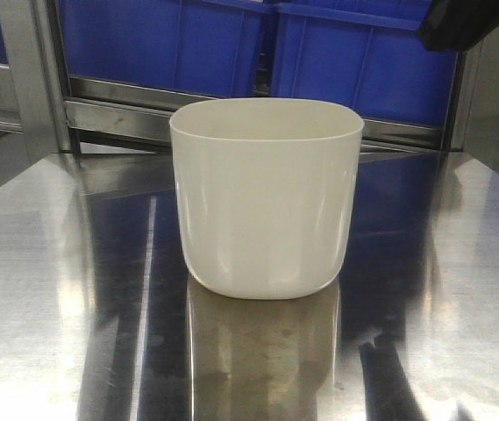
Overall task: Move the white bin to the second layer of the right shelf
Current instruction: 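Lower the right gripper into the white bin and close on its rim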
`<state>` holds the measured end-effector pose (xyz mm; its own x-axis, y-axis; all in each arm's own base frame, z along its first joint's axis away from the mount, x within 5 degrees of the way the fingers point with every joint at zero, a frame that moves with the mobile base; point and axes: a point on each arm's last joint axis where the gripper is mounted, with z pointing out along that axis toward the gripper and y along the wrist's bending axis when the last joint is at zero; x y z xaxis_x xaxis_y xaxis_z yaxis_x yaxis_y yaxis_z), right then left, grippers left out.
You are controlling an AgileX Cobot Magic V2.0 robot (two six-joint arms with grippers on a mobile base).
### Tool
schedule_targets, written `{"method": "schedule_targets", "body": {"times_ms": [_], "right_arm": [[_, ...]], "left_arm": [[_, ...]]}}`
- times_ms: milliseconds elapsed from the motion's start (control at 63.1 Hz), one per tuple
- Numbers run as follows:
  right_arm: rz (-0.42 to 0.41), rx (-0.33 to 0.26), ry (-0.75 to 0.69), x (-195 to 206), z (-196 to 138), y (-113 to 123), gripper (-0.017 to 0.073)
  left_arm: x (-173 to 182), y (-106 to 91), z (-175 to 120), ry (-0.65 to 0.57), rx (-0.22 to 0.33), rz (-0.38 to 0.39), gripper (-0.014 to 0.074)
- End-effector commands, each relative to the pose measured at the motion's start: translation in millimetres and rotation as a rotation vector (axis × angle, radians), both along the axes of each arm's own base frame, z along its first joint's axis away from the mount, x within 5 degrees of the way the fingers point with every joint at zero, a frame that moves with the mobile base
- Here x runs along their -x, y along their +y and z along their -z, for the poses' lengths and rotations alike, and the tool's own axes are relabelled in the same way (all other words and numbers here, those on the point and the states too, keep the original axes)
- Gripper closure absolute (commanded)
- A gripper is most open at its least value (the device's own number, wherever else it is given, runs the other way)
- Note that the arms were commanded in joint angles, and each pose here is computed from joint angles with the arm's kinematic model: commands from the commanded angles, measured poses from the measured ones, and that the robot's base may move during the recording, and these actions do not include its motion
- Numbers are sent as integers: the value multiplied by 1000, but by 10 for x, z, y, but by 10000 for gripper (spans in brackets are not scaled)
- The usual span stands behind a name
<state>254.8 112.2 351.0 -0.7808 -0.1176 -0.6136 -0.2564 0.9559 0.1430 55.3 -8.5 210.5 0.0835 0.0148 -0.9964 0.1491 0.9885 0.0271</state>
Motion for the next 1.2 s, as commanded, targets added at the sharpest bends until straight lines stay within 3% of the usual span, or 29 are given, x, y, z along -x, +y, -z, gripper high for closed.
{"method": "schedule_targets", "body": {"times_ms": [0, 63, 127, 222, 428, 586, 1188], "right_arm": [[-21, -34, -111, 15, -227, 0, 172], [-21, -56, -91, 29, -222, 15, 50], [-20, -83, -80, 36, -223, 32, 13], [-19, -119, -79, 37, -234, 55, 35], [-17, -135, -60, -33, -208, 101, 43], [-21, -124, 19, -156, -121, 175, 43], [-96, -91, 72, -411, 48, 563, 43]], "left_arm": [[2, 5, 28, -63, 23, -3, 509], [2, 5, 28, -63, 23, -3, 509], [2, 5, 28, -63, 23, -3, 509], [2, 5, 28, -63, 23, -3, 509], [2, 5, 28, -63, 23, -3, 509], [2, 5, 28, -63, 23, -3, 509], [2, 5, 28, -63, 23, -3, 509]]}}
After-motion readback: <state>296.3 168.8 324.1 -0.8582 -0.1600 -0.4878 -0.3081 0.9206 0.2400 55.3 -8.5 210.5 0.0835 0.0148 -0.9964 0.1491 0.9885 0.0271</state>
